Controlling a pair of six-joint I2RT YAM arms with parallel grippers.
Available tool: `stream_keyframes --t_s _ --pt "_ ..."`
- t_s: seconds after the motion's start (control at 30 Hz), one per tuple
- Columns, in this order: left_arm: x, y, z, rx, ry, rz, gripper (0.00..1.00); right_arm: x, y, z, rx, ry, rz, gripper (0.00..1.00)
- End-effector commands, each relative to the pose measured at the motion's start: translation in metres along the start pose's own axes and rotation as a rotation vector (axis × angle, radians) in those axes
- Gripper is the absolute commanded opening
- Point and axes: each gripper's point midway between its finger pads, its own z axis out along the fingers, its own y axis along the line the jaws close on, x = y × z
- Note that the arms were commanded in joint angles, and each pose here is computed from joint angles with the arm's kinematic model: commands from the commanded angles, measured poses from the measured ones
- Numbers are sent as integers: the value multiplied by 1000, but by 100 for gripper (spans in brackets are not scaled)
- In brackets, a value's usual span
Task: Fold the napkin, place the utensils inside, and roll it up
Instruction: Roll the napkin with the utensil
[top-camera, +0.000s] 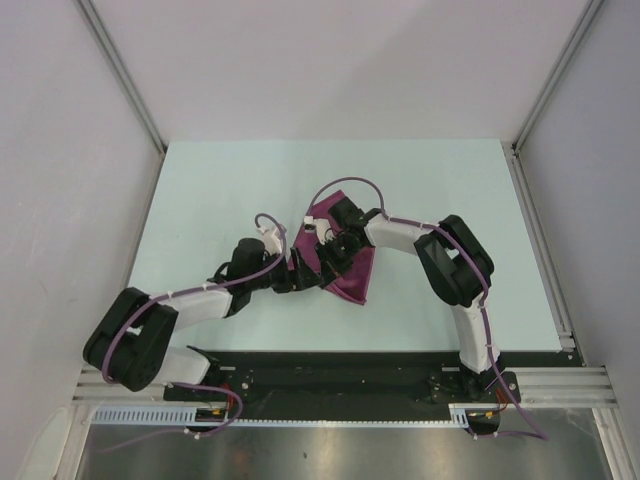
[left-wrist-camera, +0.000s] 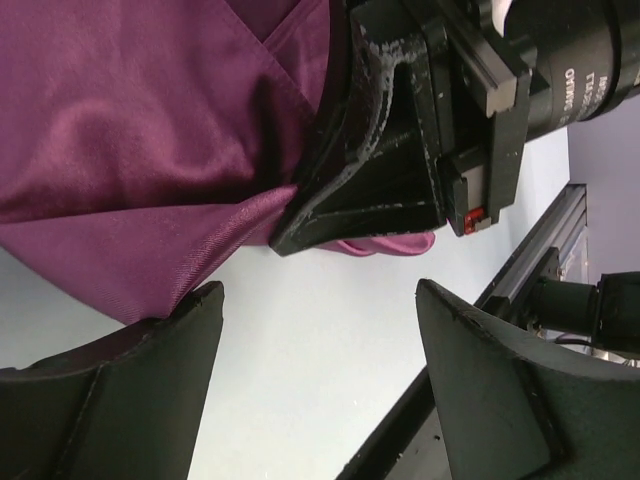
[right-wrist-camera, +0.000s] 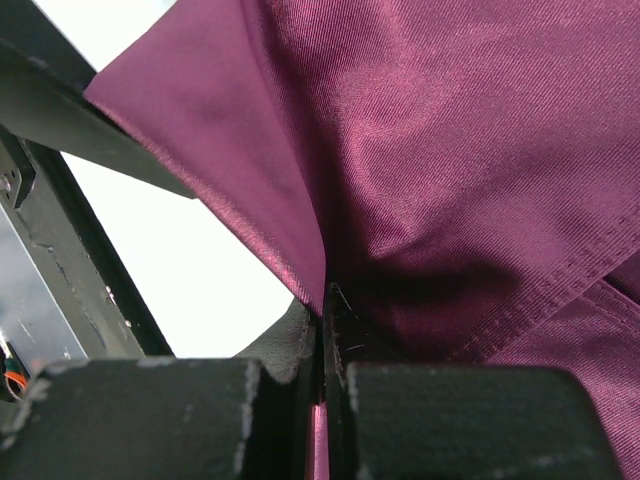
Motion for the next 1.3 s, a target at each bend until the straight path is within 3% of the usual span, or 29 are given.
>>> stream_keyframes --t_s 0.0,0.6,0.83,1.27 --pt "-28 -13 8 41 -102 37 82 13 3 5 -20 55 45 0" --pt "-55 7 14 -19 -228 112 81 18 0 9 -30 63 73 0" --pt "-49 23 22 -50 -214 116 81 18 -1 9 -38 62 94 1" --pt "-32 69 29 -186 -174 24 80 10 6 -1 -76 17 105 39"
